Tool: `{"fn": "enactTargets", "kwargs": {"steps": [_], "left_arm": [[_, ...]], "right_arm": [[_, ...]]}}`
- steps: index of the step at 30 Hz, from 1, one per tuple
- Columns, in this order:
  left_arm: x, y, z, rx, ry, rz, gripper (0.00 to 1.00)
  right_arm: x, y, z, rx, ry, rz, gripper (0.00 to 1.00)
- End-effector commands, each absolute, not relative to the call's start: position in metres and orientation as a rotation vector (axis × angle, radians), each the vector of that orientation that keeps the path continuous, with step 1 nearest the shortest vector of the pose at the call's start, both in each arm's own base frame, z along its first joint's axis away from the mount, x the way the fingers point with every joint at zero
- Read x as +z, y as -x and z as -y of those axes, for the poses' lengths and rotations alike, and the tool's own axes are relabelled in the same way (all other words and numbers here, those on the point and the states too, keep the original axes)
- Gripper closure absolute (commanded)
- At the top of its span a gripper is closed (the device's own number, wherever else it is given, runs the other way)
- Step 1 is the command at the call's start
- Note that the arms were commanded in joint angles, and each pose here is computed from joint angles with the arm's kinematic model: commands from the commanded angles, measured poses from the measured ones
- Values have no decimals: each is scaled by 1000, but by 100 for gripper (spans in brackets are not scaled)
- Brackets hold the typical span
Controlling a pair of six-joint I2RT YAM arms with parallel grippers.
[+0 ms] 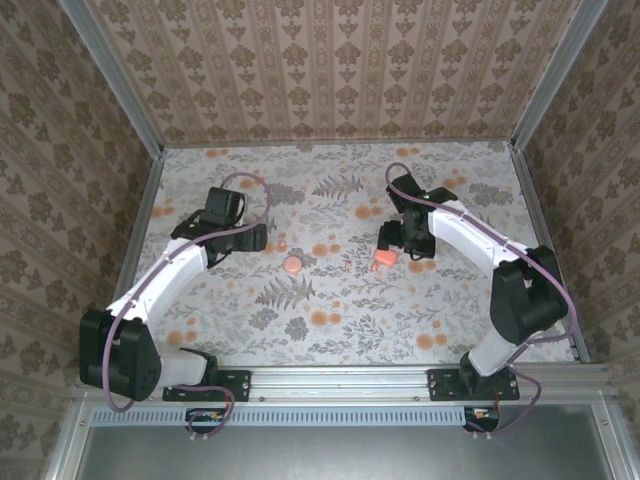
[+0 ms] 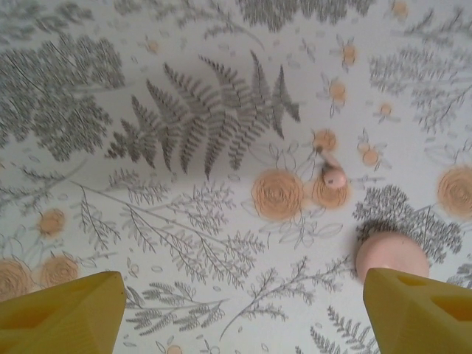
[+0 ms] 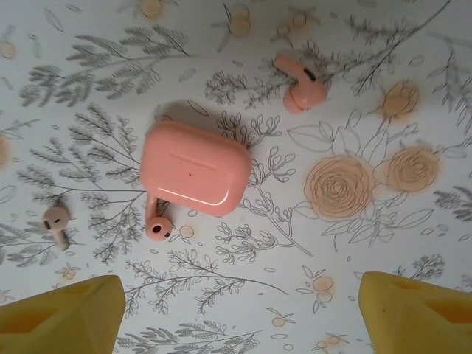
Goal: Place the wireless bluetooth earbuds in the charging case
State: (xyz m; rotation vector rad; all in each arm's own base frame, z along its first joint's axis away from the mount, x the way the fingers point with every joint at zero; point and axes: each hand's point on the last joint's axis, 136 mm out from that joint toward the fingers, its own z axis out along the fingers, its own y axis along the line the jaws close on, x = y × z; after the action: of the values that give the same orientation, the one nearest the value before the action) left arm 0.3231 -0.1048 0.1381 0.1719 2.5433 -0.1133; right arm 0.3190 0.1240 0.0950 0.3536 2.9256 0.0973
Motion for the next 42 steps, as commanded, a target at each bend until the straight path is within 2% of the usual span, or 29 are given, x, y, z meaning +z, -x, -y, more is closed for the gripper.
{"fn": "enactTargets", "kwargs": {"steps": [1, 12, 31, 34, 38, 42], "left_arm": [[116, -310, 102, -74, -177, -2639, 15], [107, -317, 112, -99, -206, -2647, 14], [101, -322, 116, -97, -217, -2663, 15], [99, -322, 116, -89, -224, -2664, 15], [98, -325, 120, -106, -226, -2661, 15], [97, -327, 125, -136, -233, -2669, 16]], "right_arm": [[87, -316, -131, 84, -459, -2976, 16], [58, -340, -148, 106, -493, -3014, 14], [14, -351, -150, 12, -454, -3093, 21], [9, -351, -150, 6, -456, -3102, 25], [7, -351, -148, 10, -465, -3070, 37], [11, -353, -149, 35, -469, -3043, 41]]}}
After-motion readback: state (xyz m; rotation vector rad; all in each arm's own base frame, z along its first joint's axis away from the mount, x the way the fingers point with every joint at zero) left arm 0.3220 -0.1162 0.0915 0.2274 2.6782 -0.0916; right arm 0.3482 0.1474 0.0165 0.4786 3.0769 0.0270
